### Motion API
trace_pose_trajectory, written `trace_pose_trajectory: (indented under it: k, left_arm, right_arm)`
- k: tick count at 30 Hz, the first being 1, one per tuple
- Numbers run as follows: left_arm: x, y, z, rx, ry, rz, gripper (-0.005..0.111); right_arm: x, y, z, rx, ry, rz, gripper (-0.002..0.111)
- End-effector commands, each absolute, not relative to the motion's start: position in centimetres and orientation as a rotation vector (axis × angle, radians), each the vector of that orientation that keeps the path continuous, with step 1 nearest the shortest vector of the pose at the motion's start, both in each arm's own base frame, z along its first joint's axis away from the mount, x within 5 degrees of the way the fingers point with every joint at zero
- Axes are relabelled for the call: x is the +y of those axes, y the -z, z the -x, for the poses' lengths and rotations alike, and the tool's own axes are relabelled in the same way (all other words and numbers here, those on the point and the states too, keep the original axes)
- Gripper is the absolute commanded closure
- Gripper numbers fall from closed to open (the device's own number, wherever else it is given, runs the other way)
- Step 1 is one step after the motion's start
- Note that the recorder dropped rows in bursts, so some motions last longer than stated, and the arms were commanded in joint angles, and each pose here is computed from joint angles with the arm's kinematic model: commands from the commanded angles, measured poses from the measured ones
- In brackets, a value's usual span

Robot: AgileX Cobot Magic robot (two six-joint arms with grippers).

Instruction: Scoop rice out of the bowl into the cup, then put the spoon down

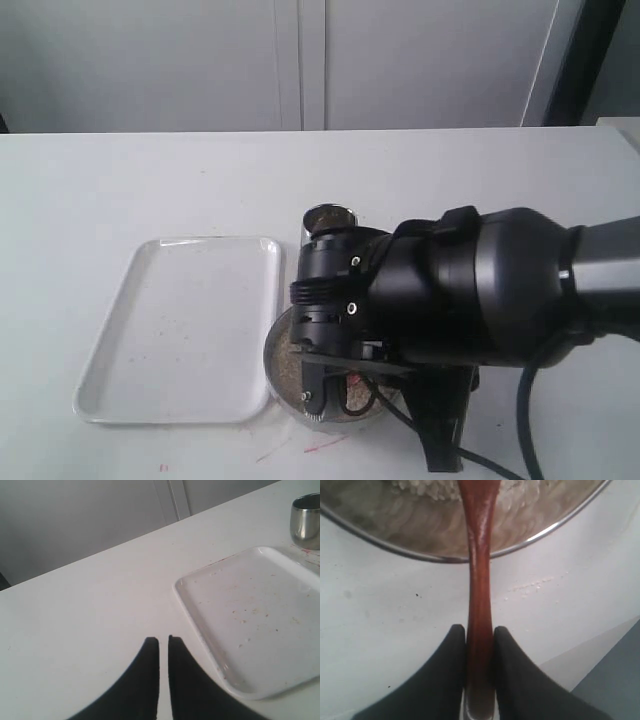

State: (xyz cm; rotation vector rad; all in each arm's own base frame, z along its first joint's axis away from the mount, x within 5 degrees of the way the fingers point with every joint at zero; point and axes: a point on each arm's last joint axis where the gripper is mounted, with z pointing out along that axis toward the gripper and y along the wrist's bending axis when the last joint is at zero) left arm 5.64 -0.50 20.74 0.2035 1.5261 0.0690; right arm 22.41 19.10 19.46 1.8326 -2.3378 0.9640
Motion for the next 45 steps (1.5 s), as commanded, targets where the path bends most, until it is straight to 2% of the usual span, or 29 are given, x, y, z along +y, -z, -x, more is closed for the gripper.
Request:
trace_pose_trajectory:
  k: [1, 19, 30, 45]
  left_arm:
    - [-0.5, -20.9, -5.6, 1.516, -0.064, -0.202, 0.092]
    - [-0.5, -20.9, -5.6, 1.516, -0.064, -0.202, 0.092]
    - [-0.5, -20.9, -5.6, 1.516, -0.064, -0.202, 0.092]
    - [-0.5, -20.9, -5.6, 1.516, -0.064, -0.202, 0.092]
  right_arm:
    - [18.9, -19.4, -22.3, -2.354, -0.939, -1.801, 0.108]
    - [19.1, -19.0, -21.6, -2.474, -0.824, -1.668, 0.108]
    - [17.7, -19.6, -22.2, -2.589, -0.701, -1.516, 0.108]
    - [17.8, -19.8, -22.1, -2.611, -0.619, -1.520, 0.108]
